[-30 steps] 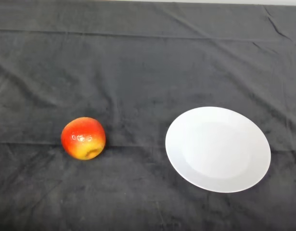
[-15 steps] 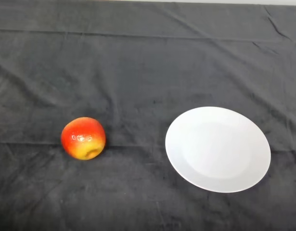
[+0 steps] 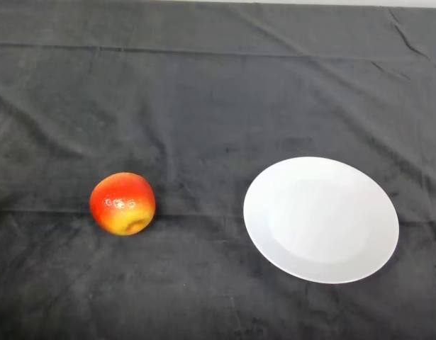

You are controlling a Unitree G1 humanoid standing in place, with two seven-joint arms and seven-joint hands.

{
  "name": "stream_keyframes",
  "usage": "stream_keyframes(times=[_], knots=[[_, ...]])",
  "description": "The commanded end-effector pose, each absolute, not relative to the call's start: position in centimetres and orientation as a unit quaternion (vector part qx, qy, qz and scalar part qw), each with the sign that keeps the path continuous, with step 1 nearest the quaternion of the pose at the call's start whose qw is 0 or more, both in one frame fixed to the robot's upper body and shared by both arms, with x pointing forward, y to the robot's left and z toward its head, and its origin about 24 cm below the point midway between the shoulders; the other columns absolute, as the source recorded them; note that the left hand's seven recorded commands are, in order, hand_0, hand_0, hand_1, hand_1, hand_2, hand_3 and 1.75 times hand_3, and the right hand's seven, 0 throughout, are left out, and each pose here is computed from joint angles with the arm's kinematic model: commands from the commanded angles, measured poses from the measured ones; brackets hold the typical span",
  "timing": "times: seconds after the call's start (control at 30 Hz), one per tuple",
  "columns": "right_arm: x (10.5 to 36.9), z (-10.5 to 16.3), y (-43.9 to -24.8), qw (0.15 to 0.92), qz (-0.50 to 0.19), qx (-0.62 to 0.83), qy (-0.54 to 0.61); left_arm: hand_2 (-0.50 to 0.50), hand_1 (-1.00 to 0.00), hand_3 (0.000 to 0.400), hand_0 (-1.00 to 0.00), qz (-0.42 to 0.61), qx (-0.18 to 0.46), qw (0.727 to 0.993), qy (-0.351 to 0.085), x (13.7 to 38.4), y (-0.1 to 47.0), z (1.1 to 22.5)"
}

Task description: Move the apple to the plate

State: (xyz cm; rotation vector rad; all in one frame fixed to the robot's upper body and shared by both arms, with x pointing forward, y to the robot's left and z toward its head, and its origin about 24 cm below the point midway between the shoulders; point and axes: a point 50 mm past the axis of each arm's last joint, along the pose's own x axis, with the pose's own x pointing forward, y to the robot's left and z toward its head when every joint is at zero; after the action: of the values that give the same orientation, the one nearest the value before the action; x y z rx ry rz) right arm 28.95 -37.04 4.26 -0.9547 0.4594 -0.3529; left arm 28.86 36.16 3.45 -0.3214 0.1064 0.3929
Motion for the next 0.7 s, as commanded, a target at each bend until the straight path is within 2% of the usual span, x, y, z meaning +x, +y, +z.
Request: stream_keyframes(times=[0.03,0.7], knots=[[26.7,0.4,-36.3,0.836,-0.132,-0.454,0.279,0.00,0.00,0.000,0.00,0.151,-0.145,0.977,0.032,30.5,34.5,4.5],[26.7,0.4,-36.3,0.836,-0.132,-0.453,0.279,0.00,0.00,0.000,0.00,0.027,-0.082,0.994,0.068,32.6,29.1,3.3]])
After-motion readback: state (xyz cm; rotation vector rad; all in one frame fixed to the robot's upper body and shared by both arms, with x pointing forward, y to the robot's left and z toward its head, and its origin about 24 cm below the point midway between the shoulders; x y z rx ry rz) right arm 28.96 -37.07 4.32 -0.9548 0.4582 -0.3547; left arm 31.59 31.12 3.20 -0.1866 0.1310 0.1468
